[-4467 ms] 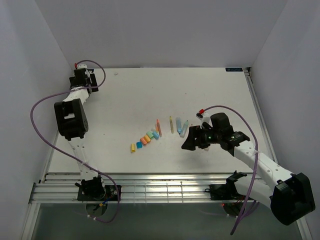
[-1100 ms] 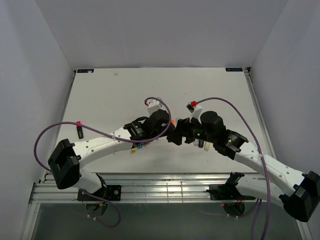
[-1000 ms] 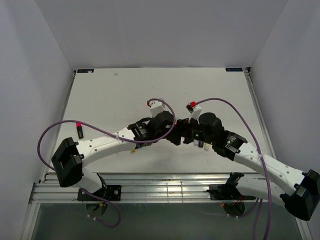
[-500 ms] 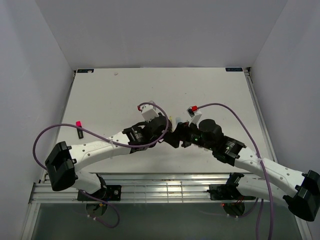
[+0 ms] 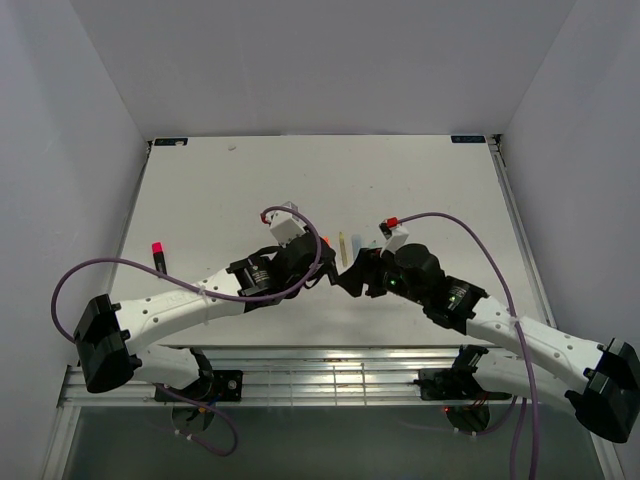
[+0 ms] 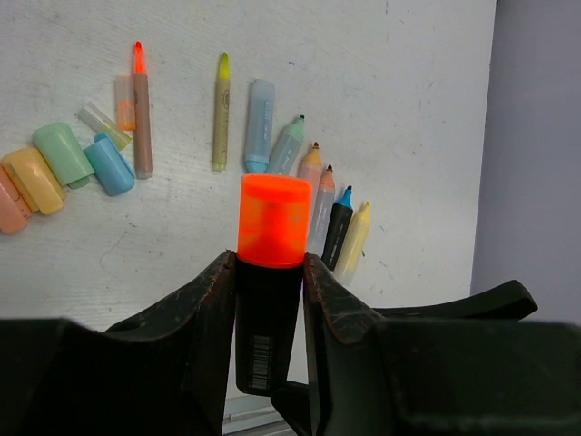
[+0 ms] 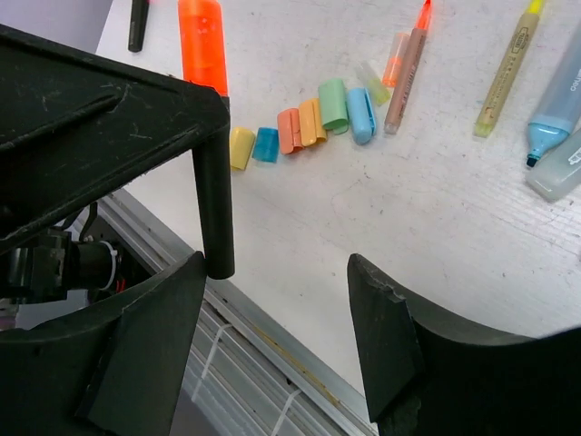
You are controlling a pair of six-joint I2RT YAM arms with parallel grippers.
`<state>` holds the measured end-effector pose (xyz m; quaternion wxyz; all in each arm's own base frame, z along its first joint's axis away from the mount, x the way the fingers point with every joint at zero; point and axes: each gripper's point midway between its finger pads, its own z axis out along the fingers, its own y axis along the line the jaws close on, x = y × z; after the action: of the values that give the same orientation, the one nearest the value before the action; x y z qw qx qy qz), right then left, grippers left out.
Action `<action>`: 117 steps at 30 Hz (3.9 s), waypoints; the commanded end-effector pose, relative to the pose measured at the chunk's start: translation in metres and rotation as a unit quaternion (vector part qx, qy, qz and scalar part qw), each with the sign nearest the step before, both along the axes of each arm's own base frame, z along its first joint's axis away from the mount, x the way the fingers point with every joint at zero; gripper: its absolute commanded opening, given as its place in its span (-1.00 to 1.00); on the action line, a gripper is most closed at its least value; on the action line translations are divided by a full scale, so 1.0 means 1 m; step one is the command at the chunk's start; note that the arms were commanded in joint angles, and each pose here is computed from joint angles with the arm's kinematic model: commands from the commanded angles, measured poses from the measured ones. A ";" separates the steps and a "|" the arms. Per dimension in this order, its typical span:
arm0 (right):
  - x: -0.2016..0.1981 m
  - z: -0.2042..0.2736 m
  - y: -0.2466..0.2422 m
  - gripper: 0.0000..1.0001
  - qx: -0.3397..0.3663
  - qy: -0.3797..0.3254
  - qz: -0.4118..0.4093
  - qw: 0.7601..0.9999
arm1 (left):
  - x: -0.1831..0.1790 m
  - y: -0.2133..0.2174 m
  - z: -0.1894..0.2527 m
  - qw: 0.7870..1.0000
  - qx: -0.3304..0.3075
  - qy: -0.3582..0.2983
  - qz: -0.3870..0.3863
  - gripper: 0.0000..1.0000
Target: Open the pen caps
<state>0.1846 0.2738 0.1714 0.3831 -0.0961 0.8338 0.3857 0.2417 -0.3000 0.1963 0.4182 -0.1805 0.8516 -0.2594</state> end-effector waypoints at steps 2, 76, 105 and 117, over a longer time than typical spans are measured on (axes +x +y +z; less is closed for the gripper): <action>0.007 0.008 0.006 0.38 0.016 -0.028 0.002 0.999 | -0.001 -0.001 0.017 0.999 -0.033 -0.008 0.004 -1.00; -0.025 0.025 0.034 -0.85 0.062 -0.027 0.120 0.990 | -0.014 0.001 0.017 0.994 -0.045 -0.059 -0.078 -0.84; -0.066 -0.054 0.005 -0.85 -0.047 0.041 0.128 0.990 | 0.103 0.113 0.033 0.989 -0.025 -0.065 0.129 -1.00; -0.079 -0.063 0.001 -0.85 -0.035 0.063 0.140 0.988 | 0.119 0.178 0.055 0.978 -0.013 -0.090 0.190 -1.00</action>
<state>0.1098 0.2722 0.0944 0.2654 -0.1989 0.8591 0.3898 0.3587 -0.1347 0.2200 0.4943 -0.3262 0.7795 -0.2043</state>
